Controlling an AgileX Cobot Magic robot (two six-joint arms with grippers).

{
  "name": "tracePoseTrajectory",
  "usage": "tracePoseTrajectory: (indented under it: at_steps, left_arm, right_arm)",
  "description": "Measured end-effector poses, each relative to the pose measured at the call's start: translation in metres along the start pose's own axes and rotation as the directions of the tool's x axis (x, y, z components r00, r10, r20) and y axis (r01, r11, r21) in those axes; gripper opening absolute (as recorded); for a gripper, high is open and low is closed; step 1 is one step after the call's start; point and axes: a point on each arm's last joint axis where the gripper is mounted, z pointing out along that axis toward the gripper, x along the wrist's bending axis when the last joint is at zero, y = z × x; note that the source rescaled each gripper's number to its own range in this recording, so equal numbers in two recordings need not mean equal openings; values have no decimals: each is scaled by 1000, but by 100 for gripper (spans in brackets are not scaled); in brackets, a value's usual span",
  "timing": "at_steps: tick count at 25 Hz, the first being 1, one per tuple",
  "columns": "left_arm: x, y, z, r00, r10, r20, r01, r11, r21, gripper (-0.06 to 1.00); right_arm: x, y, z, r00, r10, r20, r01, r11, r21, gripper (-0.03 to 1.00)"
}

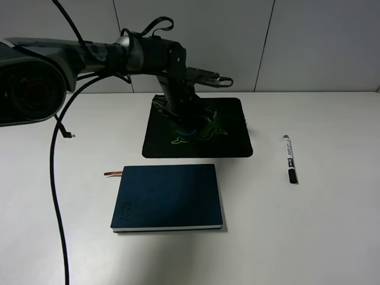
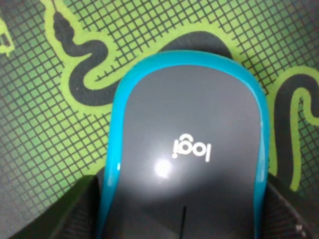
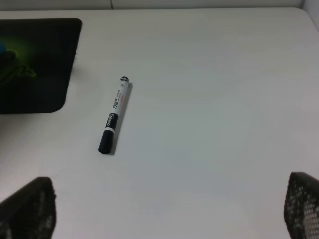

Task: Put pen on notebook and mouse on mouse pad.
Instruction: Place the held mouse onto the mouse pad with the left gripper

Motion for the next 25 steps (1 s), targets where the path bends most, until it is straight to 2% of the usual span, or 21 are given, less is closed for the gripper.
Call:
tracePoseTrajectory:
  at_steps: [8, 9, 10, 12, 13, 14, 15, 18, 25]
  left_arm:
    - [0, 0, 0, 1000, -2, 0, 2, 1000, 0, 0]
    - [0, 0, 0, 1000, -2, 0, 2, 1000, -1, 5]
    - [0, 0, 0, 1000, -2, 0, 2, 1000, -2, 16]
    - [0, 1, 0, 1000, -2, 1, 2, 1000, -7, 55]
    - [0, 1, 0, 1000, -2, 1, 2, 1000, -11, 70]
    - [0, 1, 0, 1000, -2, 1, 2, 1000, -13, 81]
    - [0, 1, 0, 1000, -2, 1, 2, 1000, -14, 88]
    - [0, 2, 0, 1000, -2, 1, 2, 1000, -19, 96]
    - [0, 2, 0, 1000, -4, 1, 4, 1000, -18, 99]
  right_arm:
    - [0, 0, 0, 1000, 0, 0, 0, 1000, 0, 100]
    - [0, 0, 0, 1000, 0, 0, 0, 1000, 0, 100]
    - [0, 0, 0, 1000, 0, 0, 0, 1000, 0, 100]
    - [0, 0, 0, 1000, 0, 0, 0, 1000, 0, 100]
    - [0, 0, 0, 1000, 0, 0, 0, 1000, 0, 100]
    - [0, 0, 0, 1000, 0, 0, 0, 1000, 0, 100]
    - [0, 0, 0, 1000, 0, 0, 0, 1000, 0, 100]
    - [0, 0, 0, 1000, 0, 0, 0, 1000, 0, 100]
    - [0, 0, 0, 1000, 0, 0, 0, 1000, 0, 100]
